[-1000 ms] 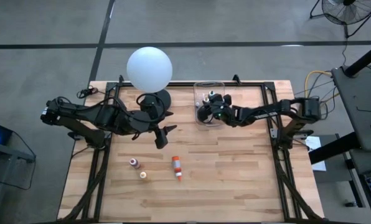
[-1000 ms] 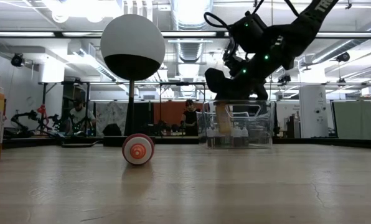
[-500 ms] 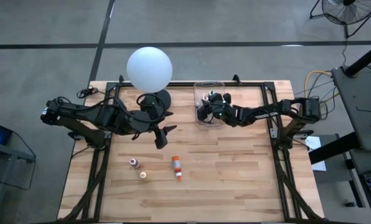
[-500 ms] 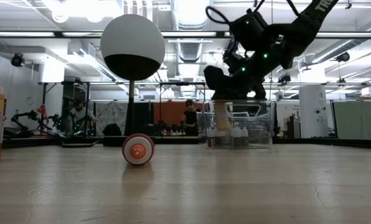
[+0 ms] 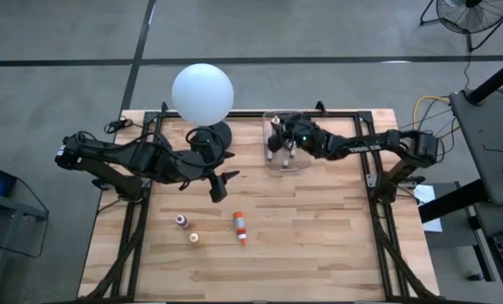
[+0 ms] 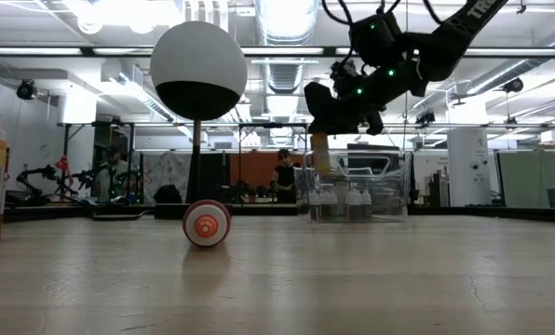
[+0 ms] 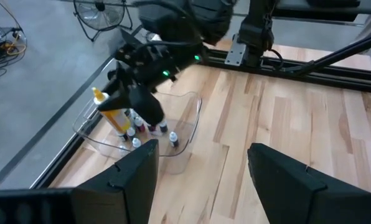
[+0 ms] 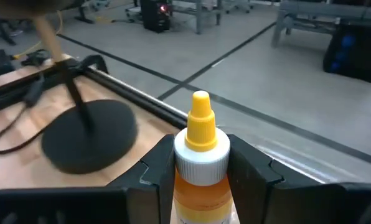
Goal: Pick & Place food coloring
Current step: Put the large yellow food coloring bottle into the transparent bin
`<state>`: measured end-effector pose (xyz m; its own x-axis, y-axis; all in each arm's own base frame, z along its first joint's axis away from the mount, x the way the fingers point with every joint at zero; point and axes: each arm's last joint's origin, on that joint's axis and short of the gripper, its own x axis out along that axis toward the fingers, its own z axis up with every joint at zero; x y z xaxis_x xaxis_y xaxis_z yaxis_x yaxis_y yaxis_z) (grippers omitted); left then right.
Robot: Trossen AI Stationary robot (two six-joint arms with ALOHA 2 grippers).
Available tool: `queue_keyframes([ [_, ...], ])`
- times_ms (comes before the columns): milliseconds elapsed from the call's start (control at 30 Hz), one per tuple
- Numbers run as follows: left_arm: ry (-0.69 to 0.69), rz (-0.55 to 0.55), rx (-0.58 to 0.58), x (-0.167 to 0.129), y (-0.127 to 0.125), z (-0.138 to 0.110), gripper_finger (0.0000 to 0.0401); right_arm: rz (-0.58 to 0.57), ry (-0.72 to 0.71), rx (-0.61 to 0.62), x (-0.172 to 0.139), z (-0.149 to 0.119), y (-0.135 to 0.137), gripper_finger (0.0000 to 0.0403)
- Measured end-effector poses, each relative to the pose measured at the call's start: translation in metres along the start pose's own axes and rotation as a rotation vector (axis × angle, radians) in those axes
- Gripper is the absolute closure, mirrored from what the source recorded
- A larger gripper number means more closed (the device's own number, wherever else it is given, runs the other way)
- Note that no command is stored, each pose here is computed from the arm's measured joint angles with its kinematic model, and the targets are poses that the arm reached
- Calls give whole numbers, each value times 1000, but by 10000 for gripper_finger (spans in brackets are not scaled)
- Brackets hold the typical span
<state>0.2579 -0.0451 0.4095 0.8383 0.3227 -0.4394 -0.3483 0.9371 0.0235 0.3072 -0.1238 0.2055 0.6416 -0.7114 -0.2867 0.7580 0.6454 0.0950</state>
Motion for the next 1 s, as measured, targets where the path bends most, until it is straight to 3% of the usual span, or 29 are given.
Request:
queue_keyframes([
  [333,9,1,-3,2,0,-3,184,28,-35,26,21,18,-26,296],
  [600,9,2,-19,2,0,-3,184,72,10,-8,45,8,-17,296],
  [1000,10,2,-22,2,0,-3,183,42,46,-17,62,-12,-15,296],
])
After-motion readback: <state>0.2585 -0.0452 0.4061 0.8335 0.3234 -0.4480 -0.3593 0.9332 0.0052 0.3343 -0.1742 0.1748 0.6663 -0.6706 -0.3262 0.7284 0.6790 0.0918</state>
